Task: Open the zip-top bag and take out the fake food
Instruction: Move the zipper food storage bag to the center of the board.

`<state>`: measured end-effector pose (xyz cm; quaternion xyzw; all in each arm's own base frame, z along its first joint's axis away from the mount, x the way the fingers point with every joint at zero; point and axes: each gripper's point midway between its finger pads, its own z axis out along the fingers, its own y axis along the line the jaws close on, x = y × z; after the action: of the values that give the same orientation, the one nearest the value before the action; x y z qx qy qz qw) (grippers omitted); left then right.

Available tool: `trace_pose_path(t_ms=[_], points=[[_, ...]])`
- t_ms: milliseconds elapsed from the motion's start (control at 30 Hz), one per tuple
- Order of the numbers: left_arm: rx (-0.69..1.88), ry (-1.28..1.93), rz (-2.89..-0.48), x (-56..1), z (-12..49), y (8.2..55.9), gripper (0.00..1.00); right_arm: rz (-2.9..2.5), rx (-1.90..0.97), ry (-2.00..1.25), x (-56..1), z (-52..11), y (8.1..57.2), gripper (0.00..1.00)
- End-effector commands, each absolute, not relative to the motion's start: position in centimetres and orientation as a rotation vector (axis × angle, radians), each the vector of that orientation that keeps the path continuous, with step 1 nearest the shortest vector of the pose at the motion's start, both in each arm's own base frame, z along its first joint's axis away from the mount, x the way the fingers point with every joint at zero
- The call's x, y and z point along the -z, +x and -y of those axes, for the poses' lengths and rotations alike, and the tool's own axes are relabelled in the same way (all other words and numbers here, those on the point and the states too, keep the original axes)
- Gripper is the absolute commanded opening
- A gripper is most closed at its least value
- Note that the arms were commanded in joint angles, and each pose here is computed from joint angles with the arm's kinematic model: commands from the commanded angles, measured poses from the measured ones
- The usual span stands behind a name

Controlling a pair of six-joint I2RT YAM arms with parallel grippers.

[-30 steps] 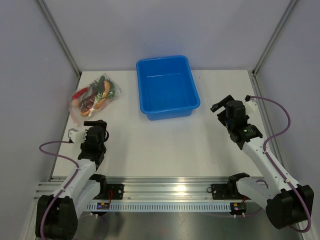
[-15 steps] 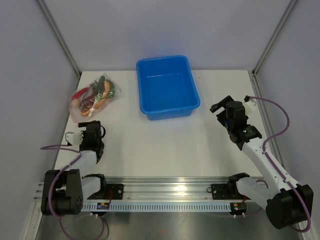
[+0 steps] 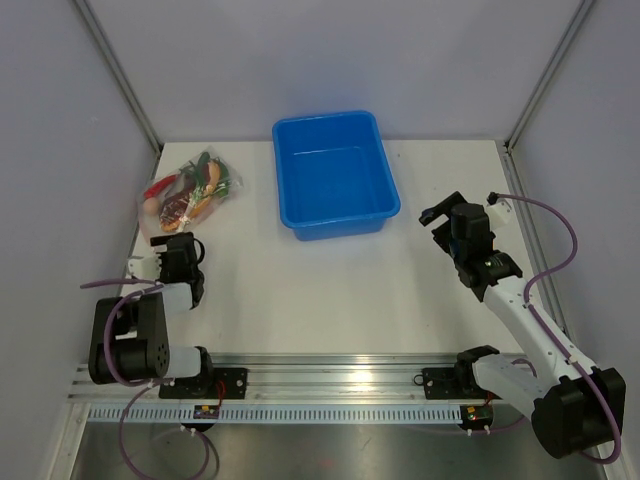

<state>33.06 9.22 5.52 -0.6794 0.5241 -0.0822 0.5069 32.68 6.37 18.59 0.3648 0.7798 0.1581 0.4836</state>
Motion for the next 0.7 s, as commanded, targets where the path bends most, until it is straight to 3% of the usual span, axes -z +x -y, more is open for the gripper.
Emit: trace_pose_path(t_ms=[0,333,667], points=[[0.252,-1.607,-1.165,-8.2,-10.7,36.0,0.99,-1.872,-0.433,0.858,-19.5,-7.0,33.1,1.00],[0.282,-1.624,-1.192,-5.4,-13.4,39.1,0.99,-1.875,-0.445,0.852,-19.6,-7.2,33.1,0.99],[0.333,-1.576,-1.159,-5.2,-14.4,41.5,0.91,-1.877,-0.471,0.846,-19.8,-7.5,33.0,0.99]])
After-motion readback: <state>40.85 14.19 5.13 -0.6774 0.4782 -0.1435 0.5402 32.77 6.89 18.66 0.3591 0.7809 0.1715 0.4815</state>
